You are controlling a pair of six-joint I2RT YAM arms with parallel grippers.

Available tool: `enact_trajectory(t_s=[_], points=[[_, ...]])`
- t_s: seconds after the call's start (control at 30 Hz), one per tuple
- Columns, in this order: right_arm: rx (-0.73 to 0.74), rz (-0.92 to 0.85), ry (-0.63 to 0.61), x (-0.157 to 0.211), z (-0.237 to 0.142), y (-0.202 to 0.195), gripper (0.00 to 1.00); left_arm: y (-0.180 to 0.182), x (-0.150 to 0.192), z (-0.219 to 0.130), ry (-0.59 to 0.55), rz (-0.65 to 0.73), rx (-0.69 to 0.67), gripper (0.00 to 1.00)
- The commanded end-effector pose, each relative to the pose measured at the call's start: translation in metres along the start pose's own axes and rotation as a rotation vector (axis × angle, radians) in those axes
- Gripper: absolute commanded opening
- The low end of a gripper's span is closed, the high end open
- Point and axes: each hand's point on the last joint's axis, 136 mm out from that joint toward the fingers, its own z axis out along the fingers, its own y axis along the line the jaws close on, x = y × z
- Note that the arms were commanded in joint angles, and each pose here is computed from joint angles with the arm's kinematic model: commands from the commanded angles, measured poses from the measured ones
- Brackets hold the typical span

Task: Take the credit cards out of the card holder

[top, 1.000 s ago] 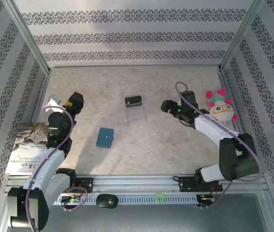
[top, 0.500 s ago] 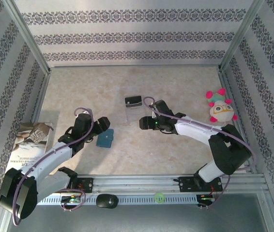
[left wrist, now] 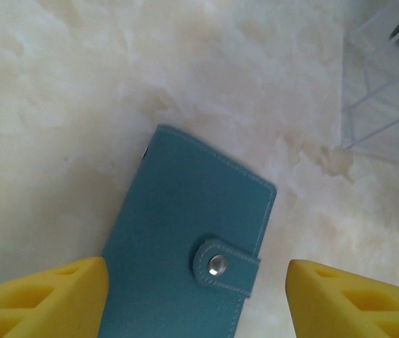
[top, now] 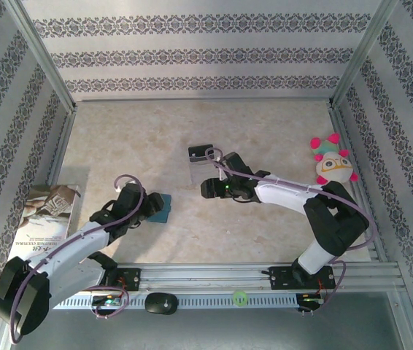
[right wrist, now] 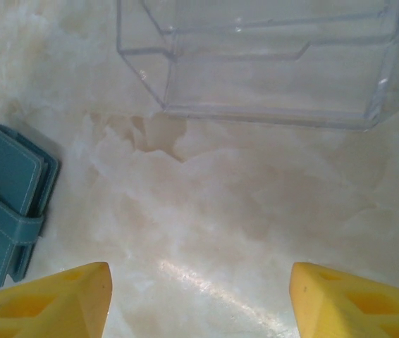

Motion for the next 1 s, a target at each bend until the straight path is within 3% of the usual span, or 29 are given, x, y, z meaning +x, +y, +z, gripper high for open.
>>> enact_trajectory(t_s=[0.0,0.17,0.27,0.6,0.8,0.97], points=[[-0.022,0.061,-0.065,-0.033,-0.001,-0.012,0.71,0.013,0.016,0.005,0.037,-0.022,-0.037,0.68],[-0.004,0.063,-0.056,-0.046,0.004,-0.024,0.72,0.005,0.022,0.007,0.049,-0.019,0.008,0.67],[-0.025,0.073,-0.049,-0.041,0.007,-0.022,0.72,0.007,0.03,0.01,0.077,-0.008,-0.011,0.61],[-0.122,0.004,0.018,-0.004,0.014,0.024,0.67,-0.011,0.049,0.022,0.144,0.035,0.02,0.49],[-0.174,-0.084,0.017,0.001,0.009,0.055,0.65,-0.01,0.017,0.002,-0.002,0.067,-0.01,0.49],[-0.195,-0.108,0.017,0.005,0.009,0.066,0.65,0.002,-0.008,-0.011,-0.11,0.092,-0.056,0.58]])
